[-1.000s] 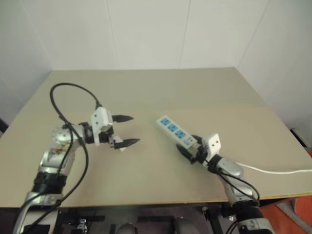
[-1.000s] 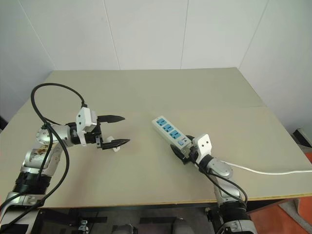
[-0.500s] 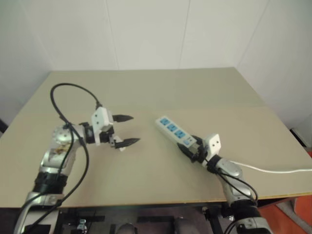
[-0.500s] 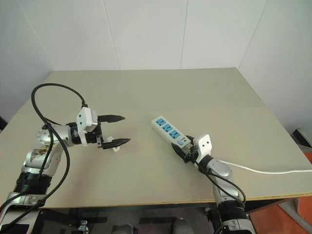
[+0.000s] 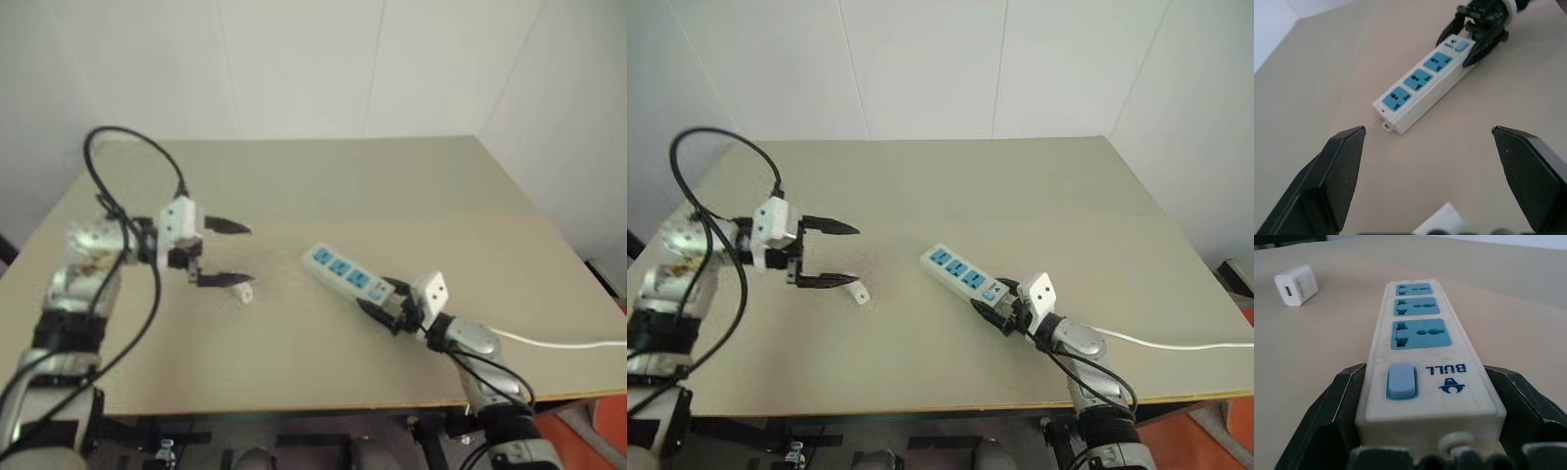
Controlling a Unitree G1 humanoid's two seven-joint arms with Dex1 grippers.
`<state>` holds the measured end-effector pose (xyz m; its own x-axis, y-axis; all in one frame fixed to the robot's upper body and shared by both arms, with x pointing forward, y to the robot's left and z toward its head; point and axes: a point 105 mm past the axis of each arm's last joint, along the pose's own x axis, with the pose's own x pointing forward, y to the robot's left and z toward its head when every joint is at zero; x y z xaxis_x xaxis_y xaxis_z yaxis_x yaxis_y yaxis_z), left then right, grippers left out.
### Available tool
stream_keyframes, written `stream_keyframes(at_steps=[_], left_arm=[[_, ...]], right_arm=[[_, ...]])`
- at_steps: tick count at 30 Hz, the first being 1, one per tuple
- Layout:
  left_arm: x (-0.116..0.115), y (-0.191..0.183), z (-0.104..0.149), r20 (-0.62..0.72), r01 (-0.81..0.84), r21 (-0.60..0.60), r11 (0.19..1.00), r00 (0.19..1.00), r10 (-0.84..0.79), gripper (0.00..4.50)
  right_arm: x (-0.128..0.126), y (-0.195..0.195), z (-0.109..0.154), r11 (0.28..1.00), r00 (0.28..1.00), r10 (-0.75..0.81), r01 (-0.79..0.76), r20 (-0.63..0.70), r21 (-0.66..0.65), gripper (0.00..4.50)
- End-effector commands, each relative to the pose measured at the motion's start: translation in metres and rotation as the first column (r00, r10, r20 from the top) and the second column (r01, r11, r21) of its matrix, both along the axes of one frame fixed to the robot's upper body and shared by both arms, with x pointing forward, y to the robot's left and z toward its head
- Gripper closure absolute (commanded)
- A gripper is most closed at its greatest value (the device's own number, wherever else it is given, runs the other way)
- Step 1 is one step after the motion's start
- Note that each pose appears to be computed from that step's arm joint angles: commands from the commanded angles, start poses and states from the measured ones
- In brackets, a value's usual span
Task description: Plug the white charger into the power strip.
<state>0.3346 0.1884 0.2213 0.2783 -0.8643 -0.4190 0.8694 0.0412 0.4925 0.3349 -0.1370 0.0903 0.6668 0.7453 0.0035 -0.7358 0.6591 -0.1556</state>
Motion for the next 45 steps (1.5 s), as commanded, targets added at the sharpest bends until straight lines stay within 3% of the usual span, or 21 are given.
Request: stream_keyframes(at_steps=[1,4,10,20,28,31,34,37,40,45], left_arm=[[0.008,0.028,-0.002,-0.097,-0.072,0.254,0.965,0.990,0.100,0.00],[0.022,0.035,0.007,-0.108,-0.138,0.367,0.920,0.976,0.190,0.00],[0.037,0.008,0.034,-0.130,-0.125,0.389,0.913,0.973,0.189,0.00],[0.047,0.009,0.022,-0.098,-0.069,0.557,0.828,0.984,0.148,0.00],[0.037,-0.007,0.012,-0.077,0.107,0.598,0.794,0.994,-0.076,0.00],[0.035,-0.011,0.004,-0.076,0.163,0.636,0.754,0.986,-0.149,0.00],[0.030,-0.011,-0.010,-0.077,0.249,0.716,0.652,0.957,-0.281,0.00],[0.031,-0.020,-0.015,-0.096,0.276,0.710,0.647,0.949,-0.299,0.00],[0.033,-0.026,-0.022,-0.108,0.306,0.757,0.578,0.930,-0.350,0.00],[0.035,-0.037,-0.030,-0.121,0.336,0.773,0.538,0.911,-0.394,0.00]], right_arm=[[-0.001,0.001,0.013,1.000,0.999,0.028,-0.028,0.037,-0.012,1.10],[0.001,0.002,0.013,1.000,0.999,0.024,-0.024,0.031,-0.016,1.10],[0.002,0.007,0.006,1.000,1.000,0.026,-0.026,0.007,-0.018,1.10],[0.001,0.006,-0.002,0.999,1.000,0.014,-0.015,-0.022,-0.030,1.10],[0.000,0.004,-0.001,0.999,1.000,0.011,-0.011,-0.021,-0.036,1.10],[-0.002,0.005,-0.002,0.999,1.000,0.011,-0.012,-0.022,-0.039,1.10],[-0.003,0.005,-0.004,0.999,1.000,0.011,-0.012,-0.026,-0.042,1.10],[-0.004,0.006,-0.005,0.999,1.000,0.011,-0.012,-0.030,-0.045,1.10],[-0.005,0.005,-0.006,0.998,1.000,0.005,-0.006,-0.030,-0.057,1.10],[-0.006,0.002,-0.005,0.998,0.999,-0.010,0.009,-0.030,-0.057,1.10]])
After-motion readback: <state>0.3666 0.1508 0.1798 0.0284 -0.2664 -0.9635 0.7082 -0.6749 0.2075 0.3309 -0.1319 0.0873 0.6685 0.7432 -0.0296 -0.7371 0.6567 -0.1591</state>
